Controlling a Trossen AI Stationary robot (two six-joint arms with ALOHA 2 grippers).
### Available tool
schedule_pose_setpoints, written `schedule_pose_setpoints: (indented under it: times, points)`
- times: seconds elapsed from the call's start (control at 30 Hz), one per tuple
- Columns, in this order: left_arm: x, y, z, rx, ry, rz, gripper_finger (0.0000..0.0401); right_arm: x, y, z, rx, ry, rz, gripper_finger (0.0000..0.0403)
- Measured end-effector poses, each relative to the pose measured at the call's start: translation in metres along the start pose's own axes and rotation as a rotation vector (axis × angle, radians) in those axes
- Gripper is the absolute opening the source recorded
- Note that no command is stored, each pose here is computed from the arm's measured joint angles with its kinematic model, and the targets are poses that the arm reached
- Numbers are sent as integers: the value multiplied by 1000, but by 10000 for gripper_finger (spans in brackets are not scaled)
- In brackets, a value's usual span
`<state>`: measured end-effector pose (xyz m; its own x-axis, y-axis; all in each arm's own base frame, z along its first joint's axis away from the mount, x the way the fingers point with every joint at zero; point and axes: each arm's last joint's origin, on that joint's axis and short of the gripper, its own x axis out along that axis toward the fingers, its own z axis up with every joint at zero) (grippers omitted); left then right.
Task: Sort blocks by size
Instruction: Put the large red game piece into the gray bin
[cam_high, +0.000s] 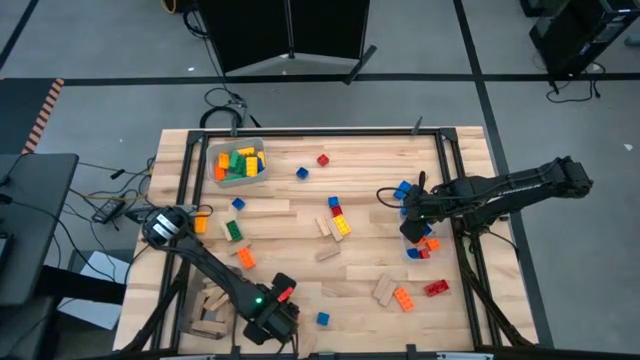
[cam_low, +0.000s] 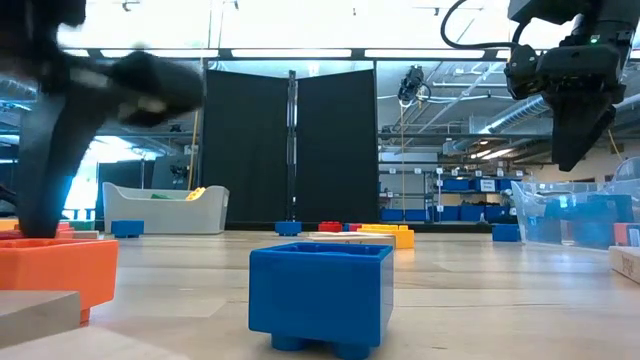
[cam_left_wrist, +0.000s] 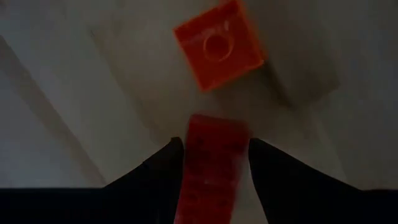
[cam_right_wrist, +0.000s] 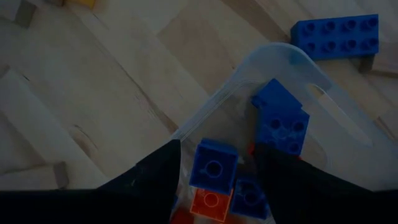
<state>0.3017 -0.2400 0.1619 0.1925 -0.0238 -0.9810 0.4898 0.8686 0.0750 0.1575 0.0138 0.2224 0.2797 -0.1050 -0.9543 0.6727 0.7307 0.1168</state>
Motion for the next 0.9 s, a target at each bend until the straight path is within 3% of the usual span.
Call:
schedule_pose_setpoints:
  times: [0.23, 0.4, 0.57, 0.7, 0.9]
  points:
    - [14, 2, -7, -24, 2, -43, 186, 0, 0, 0, 0, 0, 0, 219]
    - [14, 7, -7, -40, 5, -47, 145, 0, 0, 0, 0, 0, 0, 220]
    - [11, 17, -8, -63, 13, -60, 145, 0, 0, 0, -9, -1, 1, 218]
    - [-3, 42, -16, -46, 57, -44, 145, 0, 0, 0, -11, -2, 3, 218]
    - [-42, 106, -40, -111, -3, 6, 145, 0, 0, 0, -12, -3, 3, 218]
